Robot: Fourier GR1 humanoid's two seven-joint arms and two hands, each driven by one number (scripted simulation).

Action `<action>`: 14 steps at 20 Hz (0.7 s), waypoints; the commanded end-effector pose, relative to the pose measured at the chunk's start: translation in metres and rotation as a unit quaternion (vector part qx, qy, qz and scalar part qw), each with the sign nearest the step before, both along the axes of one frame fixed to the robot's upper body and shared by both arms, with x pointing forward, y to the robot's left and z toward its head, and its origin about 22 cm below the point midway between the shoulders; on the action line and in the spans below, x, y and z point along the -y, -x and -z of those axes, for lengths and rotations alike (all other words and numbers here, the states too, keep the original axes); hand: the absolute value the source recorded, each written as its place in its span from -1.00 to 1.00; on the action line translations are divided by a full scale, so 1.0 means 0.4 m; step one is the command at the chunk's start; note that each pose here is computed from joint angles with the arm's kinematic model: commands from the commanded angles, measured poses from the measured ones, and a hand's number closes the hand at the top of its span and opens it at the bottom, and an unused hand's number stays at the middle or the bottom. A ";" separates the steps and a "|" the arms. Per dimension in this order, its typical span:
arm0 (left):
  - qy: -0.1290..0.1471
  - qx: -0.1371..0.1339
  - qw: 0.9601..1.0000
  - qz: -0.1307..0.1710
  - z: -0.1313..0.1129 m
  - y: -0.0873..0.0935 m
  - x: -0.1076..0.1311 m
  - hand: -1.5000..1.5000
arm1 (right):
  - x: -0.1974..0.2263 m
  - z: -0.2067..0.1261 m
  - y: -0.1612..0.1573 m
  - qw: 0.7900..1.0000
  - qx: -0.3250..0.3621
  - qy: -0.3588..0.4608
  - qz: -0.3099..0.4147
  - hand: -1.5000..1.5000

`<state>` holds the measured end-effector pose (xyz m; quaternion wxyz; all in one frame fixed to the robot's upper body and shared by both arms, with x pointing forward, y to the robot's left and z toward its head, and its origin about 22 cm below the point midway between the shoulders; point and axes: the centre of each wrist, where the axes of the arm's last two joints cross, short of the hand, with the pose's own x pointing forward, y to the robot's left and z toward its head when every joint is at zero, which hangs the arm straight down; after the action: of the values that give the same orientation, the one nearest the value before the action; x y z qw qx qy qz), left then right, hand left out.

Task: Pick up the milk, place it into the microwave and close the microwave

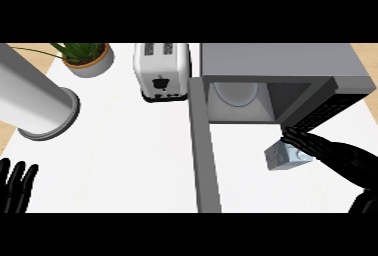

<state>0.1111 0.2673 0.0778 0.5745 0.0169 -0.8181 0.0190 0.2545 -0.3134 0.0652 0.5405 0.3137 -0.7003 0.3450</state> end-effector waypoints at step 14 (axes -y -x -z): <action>0.004 0.004 1.000 0.010 0.001 0.027 -0.004 -1.00 | 0.038 0.116 -0.100 0.999 0.031 0.031 0.006 -1.00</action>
<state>0.1026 0.2690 0.0776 0.5710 0.0119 -0.8207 0.0167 0.2912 -0.3239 0.0359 0.5692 0.2108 -0.7107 0.3557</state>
